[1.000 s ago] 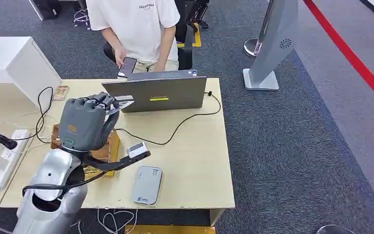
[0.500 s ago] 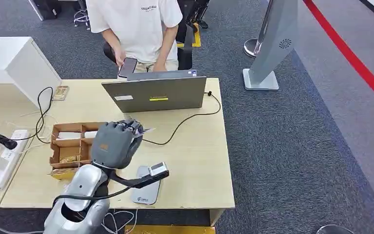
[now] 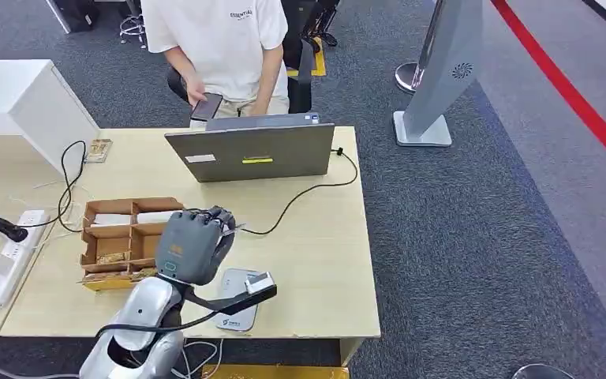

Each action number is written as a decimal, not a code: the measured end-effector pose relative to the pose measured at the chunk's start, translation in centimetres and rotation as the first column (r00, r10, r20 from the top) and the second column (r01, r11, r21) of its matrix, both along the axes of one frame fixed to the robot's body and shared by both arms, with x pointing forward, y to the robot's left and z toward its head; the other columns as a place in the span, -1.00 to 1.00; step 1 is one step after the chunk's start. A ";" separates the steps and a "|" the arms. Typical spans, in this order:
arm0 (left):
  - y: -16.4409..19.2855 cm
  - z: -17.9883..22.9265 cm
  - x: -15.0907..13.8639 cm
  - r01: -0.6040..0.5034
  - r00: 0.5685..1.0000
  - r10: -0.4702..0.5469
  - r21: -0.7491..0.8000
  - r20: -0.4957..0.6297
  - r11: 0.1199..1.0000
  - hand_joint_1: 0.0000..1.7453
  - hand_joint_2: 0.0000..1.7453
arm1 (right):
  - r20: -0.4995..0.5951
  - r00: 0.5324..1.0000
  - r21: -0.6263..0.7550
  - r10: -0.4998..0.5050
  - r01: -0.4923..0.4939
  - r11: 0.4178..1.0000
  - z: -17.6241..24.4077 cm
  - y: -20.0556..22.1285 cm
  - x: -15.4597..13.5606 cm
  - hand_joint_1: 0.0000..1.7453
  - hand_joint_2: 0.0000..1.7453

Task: Pass the card to the sensor for recognition and then transmit it.

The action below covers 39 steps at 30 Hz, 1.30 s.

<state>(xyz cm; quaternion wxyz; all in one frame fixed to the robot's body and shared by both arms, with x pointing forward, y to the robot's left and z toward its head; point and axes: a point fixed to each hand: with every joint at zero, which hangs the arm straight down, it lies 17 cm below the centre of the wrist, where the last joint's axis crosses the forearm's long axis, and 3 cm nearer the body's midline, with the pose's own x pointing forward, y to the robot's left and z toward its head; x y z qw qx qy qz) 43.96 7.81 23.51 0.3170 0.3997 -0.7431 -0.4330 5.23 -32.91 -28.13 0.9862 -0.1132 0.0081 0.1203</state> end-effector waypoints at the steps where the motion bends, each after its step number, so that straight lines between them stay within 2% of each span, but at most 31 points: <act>1: 0.0 -0.3 -0.1 -0.001 1.000 0.001 0.001 -0.006 1.000 1.00 1.00 | -0.001 1.000 0.000 0.005 -0.005 1.000 0.0 0.0 0.0 -1.00 1.00; 18: -0.5 -9.0 -3.6 0.014 0.978 -0.010 0.021 -0.206 1.000 1.00 1.00 | -0.072 0.997 -0.013 -0.010 0.009 1.000 0.0 -0.2 -1.7 -1.00 1.00; 34: 0.1 -11.7 -4.0 -0.007 0.959 0.012 0.018 -0.283 1.000 1.00 1.00 | -0.084 0.996 -0.012 0.009 -0.010 1.000 0.0 -0.2 -2.0 -1.00 1.00; 39: 1.4 -12.8 -3.6 -0.060 0.947 0.062 0.017 -0.314 0.998 1.00 1.00 | -0.087 0.996 -0.014 0.017 -0.018 1.000 0.0 -0.3 -2.1 -1.00 1.00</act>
